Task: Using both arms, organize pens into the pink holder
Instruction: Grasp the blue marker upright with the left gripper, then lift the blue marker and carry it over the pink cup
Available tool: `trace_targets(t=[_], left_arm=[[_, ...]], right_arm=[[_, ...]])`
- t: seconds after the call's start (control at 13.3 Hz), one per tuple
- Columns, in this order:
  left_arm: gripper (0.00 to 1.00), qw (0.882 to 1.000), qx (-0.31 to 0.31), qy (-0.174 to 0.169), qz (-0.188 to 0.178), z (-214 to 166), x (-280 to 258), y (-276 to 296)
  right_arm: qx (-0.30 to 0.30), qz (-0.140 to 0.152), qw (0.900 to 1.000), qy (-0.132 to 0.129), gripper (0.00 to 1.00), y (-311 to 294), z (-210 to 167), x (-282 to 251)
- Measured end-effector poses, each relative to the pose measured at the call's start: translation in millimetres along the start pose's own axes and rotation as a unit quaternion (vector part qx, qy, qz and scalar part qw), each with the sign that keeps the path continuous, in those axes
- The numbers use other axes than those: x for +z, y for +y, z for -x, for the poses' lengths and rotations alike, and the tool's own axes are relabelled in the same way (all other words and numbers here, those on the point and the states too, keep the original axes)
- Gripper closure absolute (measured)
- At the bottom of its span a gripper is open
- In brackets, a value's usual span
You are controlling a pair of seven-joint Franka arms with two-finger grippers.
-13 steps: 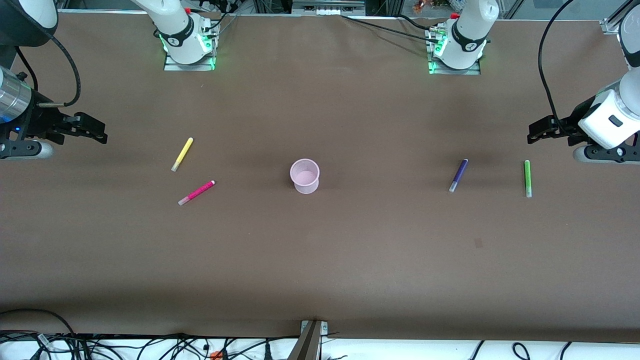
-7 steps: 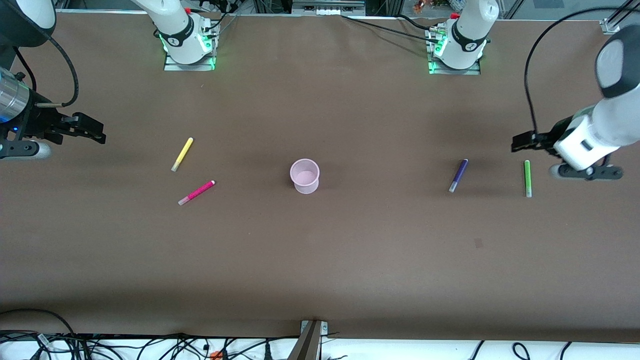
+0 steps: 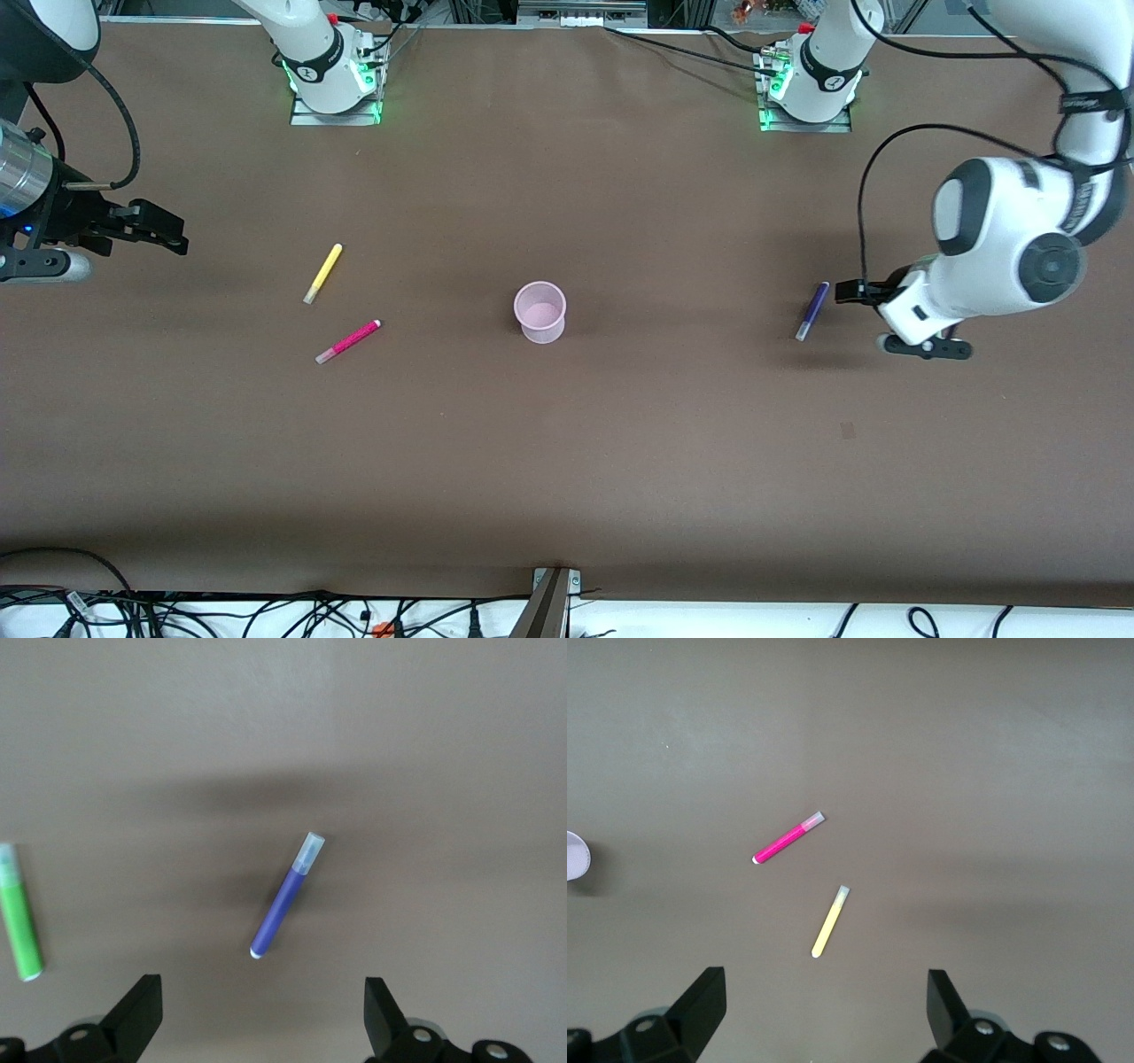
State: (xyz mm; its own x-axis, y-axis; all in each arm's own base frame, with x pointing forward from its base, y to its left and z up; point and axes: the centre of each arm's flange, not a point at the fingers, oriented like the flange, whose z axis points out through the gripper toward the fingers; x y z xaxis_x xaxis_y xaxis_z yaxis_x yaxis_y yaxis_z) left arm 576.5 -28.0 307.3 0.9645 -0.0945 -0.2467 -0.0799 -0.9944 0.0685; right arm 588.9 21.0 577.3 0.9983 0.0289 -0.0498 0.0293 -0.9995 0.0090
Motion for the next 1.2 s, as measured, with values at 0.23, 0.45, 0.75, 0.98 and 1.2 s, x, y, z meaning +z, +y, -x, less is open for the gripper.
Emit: trace_targets(t=[0.23, 0.45, 0.75, 0.98, 1.2], left_arm=[[0.0, 0.999, 0.032, 0.001, -0.003, 17, 57, -6], [0.02, 0.999, 0.04, 0.0, -0.005, 29, 92, -9], [0.19, 0.998, 0.056, -0.003, -0.008, 25, 119, -6], [0.19, 0.998, 0.066, 0.006, -0.011, 19, 134, -6], [0.23, 0.997, 0.075, 0.004, -0.011, 17, 149, 1]], right_arm=[[0.0, 0.0, 1.0, 0.0, 0.0, 0, 0, 0], [0.0, 0.0, 1.0, 0.0, 0.0, 0, 0, 0], [0.0, 0.0, 1.0, 0.0, 0.0, 0, 0, 0], [0.0, 0.0, 1.0, 0.0, 0.0, 0, 0, 0], [0.0, 0.0, 1.0, 0.0, 0.0, 0, 0, 0]])
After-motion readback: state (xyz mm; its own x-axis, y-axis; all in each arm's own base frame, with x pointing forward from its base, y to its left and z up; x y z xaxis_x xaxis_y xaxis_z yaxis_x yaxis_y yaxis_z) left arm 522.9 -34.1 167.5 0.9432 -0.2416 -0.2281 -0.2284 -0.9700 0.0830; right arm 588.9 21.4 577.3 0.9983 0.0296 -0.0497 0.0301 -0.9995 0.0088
